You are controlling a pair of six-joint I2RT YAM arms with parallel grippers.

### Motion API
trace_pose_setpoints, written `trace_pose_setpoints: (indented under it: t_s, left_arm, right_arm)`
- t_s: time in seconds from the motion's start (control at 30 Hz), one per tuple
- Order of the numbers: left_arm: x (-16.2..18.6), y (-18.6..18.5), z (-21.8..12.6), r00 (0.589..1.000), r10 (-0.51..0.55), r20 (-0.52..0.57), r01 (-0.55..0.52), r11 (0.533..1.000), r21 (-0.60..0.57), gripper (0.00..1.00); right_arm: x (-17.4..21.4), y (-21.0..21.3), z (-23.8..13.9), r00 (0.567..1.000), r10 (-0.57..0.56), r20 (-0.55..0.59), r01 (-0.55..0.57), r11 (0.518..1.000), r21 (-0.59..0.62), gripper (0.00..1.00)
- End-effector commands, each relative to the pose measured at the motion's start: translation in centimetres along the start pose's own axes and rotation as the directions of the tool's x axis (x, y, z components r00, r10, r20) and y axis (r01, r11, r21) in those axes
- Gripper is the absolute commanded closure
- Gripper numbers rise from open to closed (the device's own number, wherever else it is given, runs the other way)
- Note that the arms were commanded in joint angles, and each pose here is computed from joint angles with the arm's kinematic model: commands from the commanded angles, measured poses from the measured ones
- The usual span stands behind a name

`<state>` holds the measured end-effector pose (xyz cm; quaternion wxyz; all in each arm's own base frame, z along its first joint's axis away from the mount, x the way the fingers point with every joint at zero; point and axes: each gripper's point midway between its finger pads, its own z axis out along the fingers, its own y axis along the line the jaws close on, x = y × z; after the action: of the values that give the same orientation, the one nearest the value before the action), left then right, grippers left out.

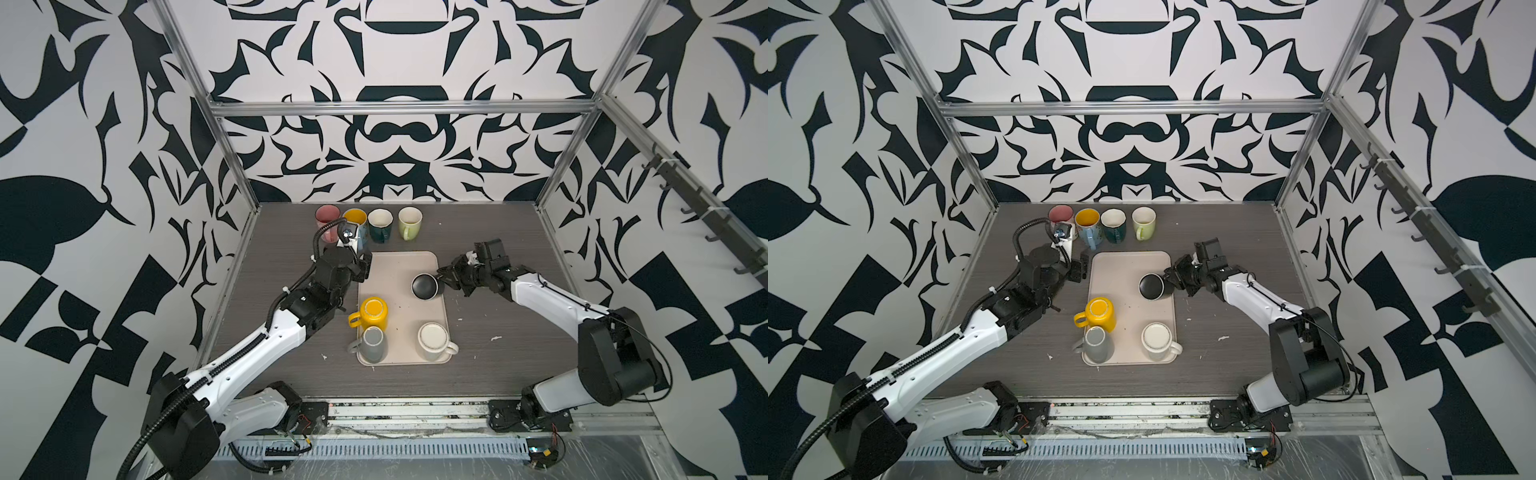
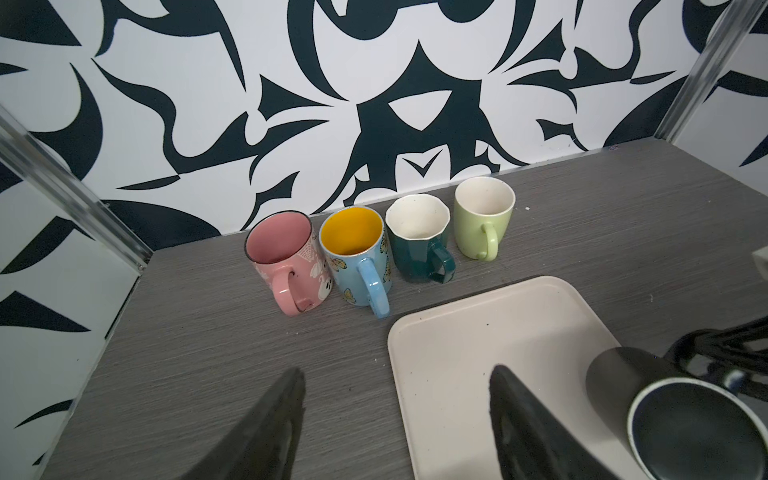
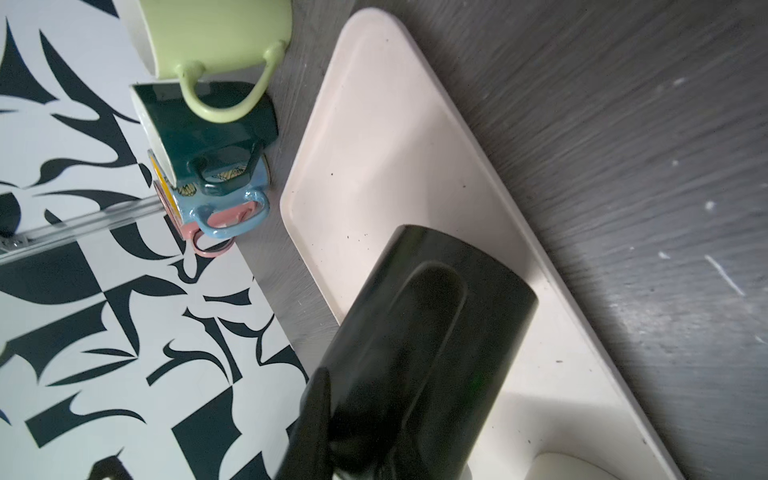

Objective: Turn the mug right side up
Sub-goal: 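Lift and rotate the black mug upright with the right gripper while the left gripper approaches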

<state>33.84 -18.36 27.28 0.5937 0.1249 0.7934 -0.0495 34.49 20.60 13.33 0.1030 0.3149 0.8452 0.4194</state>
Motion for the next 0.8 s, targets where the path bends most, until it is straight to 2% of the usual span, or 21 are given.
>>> trace_pose_setpoints:
  t_s: [0.0,0.17,0.33,0.57,0.77]
  left_arm:
    - [-1.9,-0.6,0.1,0.999,-0.04,0.033,0.039,0.999,0.03,0.27]
    - [-2.5,-1.1,0.3,0.998,-0.056,0.038,0.054,0.997,0.05,0.27]
    - [-3.2,-1.7,0.6,0.996,-0.071,0.045,0.067,0.995,0.079,0.27]
    - [-3.9,-2.8,1.4,0.995,-0.091,0.042,0.085,0.989,0.119,0.27]
    - [-5.2,-3.9,1.7,0.994,-0.095,0.057,0.084,0.982,0.168,0.28]
  right_arm:
    - [-0.1,7.1,-2.2,0.974,-0.208,0.087,0.221,0.958,-0.182,1.0]
    - [0.2,8.2,-2.3,0.937,-0.321,0.137,0.342,0.922,-0.182,1.0]
    - [0.9,8.7,-2.7,0.871,-0.451,0.194,0.48,0.865,-0.147,1.0]
    - [1.7,8.5,-2.7,0.809,-0.541,0.231,0.578,0.804,-0.138,1.0]
    - [2.9,9.8,-3.8,0.683,-0.662,0.31,0.714,0.694,-0.092,1.0]
